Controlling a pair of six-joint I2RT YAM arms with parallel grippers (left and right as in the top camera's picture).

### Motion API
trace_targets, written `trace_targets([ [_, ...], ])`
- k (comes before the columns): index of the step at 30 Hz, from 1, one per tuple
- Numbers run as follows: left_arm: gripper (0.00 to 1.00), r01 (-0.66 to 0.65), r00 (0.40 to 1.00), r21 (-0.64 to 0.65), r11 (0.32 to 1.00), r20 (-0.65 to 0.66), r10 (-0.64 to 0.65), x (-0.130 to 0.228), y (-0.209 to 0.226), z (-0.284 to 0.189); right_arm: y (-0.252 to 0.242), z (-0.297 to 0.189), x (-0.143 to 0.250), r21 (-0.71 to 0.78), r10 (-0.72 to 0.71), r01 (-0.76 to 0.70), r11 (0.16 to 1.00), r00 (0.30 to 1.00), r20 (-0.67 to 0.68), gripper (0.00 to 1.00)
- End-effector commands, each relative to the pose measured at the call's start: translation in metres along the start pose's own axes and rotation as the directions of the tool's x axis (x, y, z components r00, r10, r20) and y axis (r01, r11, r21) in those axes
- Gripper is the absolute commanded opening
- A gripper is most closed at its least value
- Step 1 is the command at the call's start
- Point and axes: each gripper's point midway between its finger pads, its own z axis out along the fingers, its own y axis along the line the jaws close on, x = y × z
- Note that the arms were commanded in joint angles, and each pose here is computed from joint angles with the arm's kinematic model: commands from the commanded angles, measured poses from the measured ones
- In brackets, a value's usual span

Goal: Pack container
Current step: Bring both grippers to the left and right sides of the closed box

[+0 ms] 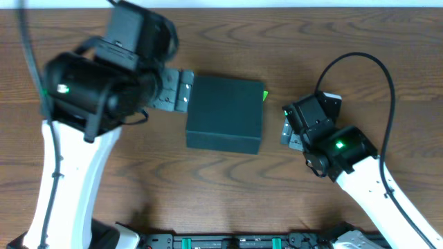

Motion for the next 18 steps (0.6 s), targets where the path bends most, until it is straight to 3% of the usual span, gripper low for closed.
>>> trace_targets([
  [1, 0.95, 0.103, 0.992, -0.180, 0.978, -0.057, -0.114, 0.045, 0.032, 0.000, 0.001, 0.011, 0.002, 0.030, 0.000, 0.001, 1.000, 1.000, -0.020, 0.99],
  [7, 0.95, 0.156, 0.985, -0.155, 0.976, -0.050, -0.165, 0.084, 0.033, 0.025, 0.014, 0.043, 0.011, 0.081, -0.034, 0.042, 0.996, 0.995, -0.091, 0.99],
  [11, 0.95, 0.162, 0.976, -0.181, 0.970, -0.115, -0.185, 0.106, 0.031, 0.063, 0.031, 0.062, 0.015, 0.065, -0.047, 0.055, 0.996, 0.992, -0.119, 0.99],
  [18, 0.95, 0.186, 0.964, -0.147, 0.972, -0.162, -0.209, 0.126, 0.019, 0.123, 0.049, 0.058, 0.013, 0.015, -0.098, 0.100, 0.995, 0.992, -0.080, 0.99],
])
